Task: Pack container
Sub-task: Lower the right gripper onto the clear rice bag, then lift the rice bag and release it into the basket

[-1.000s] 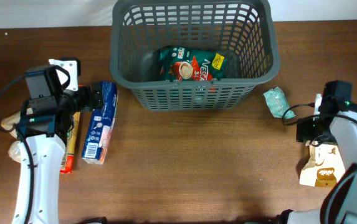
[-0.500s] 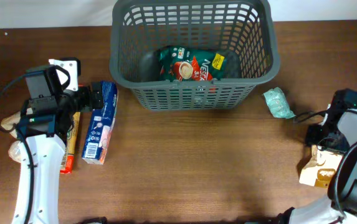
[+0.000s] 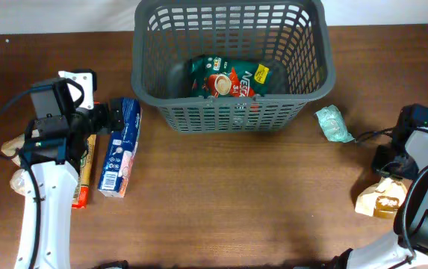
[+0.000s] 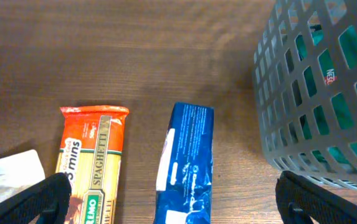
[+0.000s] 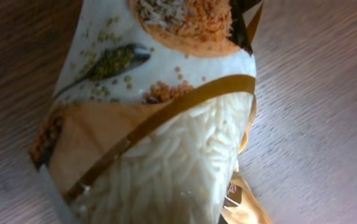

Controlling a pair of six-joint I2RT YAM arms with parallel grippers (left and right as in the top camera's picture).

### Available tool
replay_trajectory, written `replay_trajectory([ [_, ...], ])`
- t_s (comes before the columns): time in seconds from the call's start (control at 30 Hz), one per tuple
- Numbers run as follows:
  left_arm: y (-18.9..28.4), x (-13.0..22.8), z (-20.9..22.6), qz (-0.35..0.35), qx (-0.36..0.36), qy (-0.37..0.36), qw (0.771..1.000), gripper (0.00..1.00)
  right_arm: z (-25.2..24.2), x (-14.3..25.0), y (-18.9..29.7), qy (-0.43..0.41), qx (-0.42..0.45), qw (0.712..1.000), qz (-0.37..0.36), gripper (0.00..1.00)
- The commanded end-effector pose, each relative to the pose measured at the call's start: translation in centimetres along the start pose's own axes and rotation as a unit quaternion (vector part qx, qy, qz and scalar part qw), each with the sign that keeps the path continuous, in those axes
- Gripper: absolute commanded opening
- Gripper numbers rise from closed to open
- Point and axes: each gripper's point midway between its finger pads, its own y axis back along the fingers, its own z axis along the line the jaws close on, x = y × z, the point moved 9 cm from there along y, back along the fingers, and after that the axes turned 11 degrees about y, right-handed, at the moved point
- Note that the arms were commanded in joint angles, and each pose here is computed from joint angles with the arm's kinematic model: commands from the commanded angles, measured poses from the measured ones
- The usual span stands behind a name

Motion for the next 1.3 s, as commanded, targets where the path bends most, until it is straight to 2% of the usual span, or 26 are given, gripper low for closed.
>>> replay_trajectory([
  [0.0, 0.1, -0.6, -0.1, -0.007, 0.006, 0.005, 1.0, 0.99, 0.6, -0.8, 0.8, -0.023, -0.067, 0.997, -0.002, 0.04],
  [0.17, 0.1, -0.6, -0.1, -0.007, 0.006, 0.005, 1.0, 0.99, -1.4, -3.4, 9.0, -0.035, -0.097, 0.991, -0.083, 0.03],
  [0.37, 0.1, -0.6, 0.0, -0.007, 0.006, 0.005, 1.0, 0.99, -4.6, -3.0, 23.7, -0.048, -0.111, 0.963, -0.24, 0.03],
  [0.47, 0.1, -0.6, -0.1, -0.007, 0.006, 0.005, 1.0, 0.99, -5.5, -0.9, 31.2, -0.036, -0.124, 0.929, -0.347, 0.04],
  [0.6, 0.1, -0.6, 0.0, -0.007, 0.006, 0.005, 1.0, 0.99, -4.3, 3.2, 39.8, 0.06, -0.132, 0.859, -0.49, 0.04],
  [0.67, 0.1, -0.6, -0.1, -0.007, 0.006, 0.005, 1.0, 0.99, -3.1, 5.0, 42.4, 0.103, -0.124, 0.832, -0.531, 0.04],
  [0.83, 0.1, -0.6, 0.0, -0.007, 0.006, 0.005, 1.0, 0.99, 1.7, 8.0, 46.2, 0.266, -0.115, 0.749, -0.595, 0.04],
  [0.97, 0.1, -0.6, -0.1, -0.007, 0.006, 0.005, 1.0, 0.99, 6.9, 8.4, 47.6, 0.413, -0.103, 0.658, -0.621, 0.04],
  [1.0, 0.1, -0.6, -0.1, -0.007, 0.006, 0.005, 1.0, 0.99, 9.2, 7.9, 47.9, 0.463, -0.093, 0.617, -0.629, 0.04],
  [1.03, 0.1, -0.6, -0.1, -0.007, 0.006, 0.005, 1.0, 0.99, 10.6, 7.3, 48.0, 0.485, -0.088, 0.597, -0.633, 0.04],
  [1.13, 0.1, -0.6, -0.1, -0.007, 0.006, 0.005, 1.0, 0.99, 15.2, 4.0, 47.5, 0.517, -0.084, 0.571, -0.633, 0.04],
  [1.27, 0.1, -0.6, -0.1, -0.007, 0.006, 0.005, 1.0, 0.99, 19.2, -0.2, 45.3, 0.53, -0.093, 0.577, -0.615, 0.04],
])
